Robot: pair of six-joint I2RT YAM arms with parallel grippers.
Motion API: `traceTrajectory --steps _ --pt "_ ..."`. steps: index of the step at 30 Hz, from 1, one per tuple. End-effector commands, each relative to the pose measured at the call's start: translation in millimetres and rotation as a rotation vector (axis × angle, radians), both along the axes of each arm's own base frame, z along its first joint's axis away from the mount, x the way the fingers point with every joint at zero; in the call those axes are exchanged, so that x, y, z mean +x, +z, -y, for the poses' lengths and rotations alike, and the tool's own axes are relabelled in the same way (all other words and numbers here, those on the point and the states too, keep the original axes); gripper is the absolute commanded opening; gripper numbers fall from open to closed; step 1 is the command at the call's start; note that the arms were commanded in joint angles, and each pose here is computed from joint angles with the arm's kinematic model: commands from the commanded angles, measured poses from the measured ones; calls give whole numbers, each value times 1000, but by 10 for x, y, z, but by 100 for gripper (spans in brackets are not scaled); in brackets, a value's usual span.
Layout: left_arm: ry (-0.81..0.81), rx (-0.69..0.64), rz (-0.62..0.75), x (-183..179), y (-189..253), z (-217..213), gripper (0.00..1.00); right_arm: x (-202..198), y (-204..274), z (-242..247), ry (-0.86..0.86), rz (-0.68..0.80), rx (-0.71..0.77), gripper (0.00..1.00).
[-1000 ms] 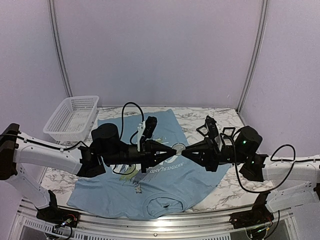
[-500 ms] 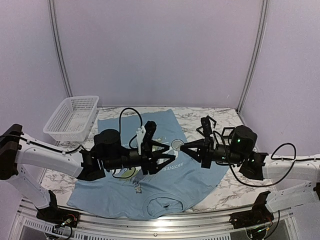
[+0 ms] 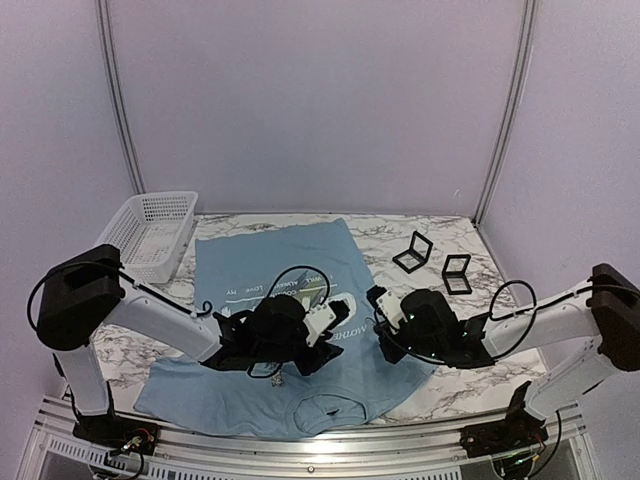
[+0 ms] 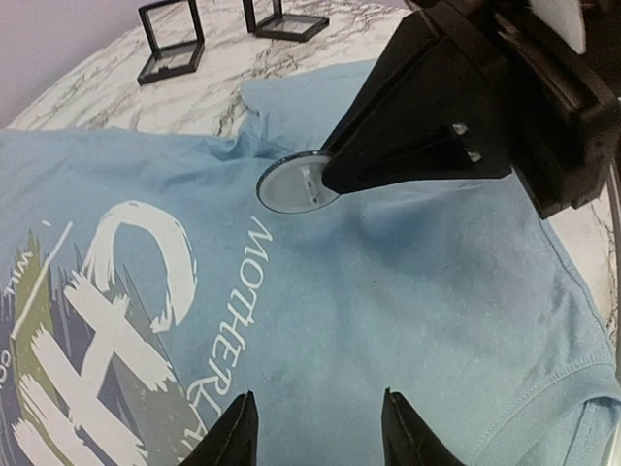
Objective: Pin the brooch onto the clothing
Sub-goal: Pass from the left arm to the right, then cross the brooch on the flattened clothing.
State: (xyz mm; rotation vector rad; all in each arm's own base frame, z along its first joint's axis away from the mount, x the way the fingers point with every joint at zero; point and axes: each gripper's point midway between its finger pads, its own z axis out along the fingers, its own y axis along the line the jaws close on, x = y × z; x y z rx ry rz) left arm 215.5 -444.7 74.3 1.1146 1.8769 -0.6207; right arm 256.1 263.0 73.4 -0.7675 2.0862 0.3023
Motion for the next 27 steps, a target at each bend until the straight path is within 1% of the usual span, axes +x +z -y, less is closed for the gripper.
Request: traceTrajectory --steps 1,4,12,14,16,18,19,22,27 --pt "-114 95 68 -92 -154 76 49 81 16 42 -34 105 -106 0" --pt "-157 166 47 -148 -382 56 55 53 -15 28 -18 98 -102 0" --pt "-169 208 25 -136 -577 123 56 -68 -102 -50 50 54 -76 0" --pt "-165 225 18 -143 -641 83 42 -125 -83 -98 89 51 -55 0" --pt "-167 228 12 -169 -643 34 21 -144 -64 -110 98 55 -42 0" --pt "-192 204 2 -242 -550 9 4 -144 -76 -107 115 72 -60 0" --pt "-202 196 -1 -270 -519 -5 0 -151 -79 -126 128 79 -60 0" --pt "-214 179 -8 -313 -449 -38 0 -208 -95 -228 192 94 -49 0" --pt "-243 96 -40 -373 -254 -60 0 -231 -49 -346 271 192 -72 0"
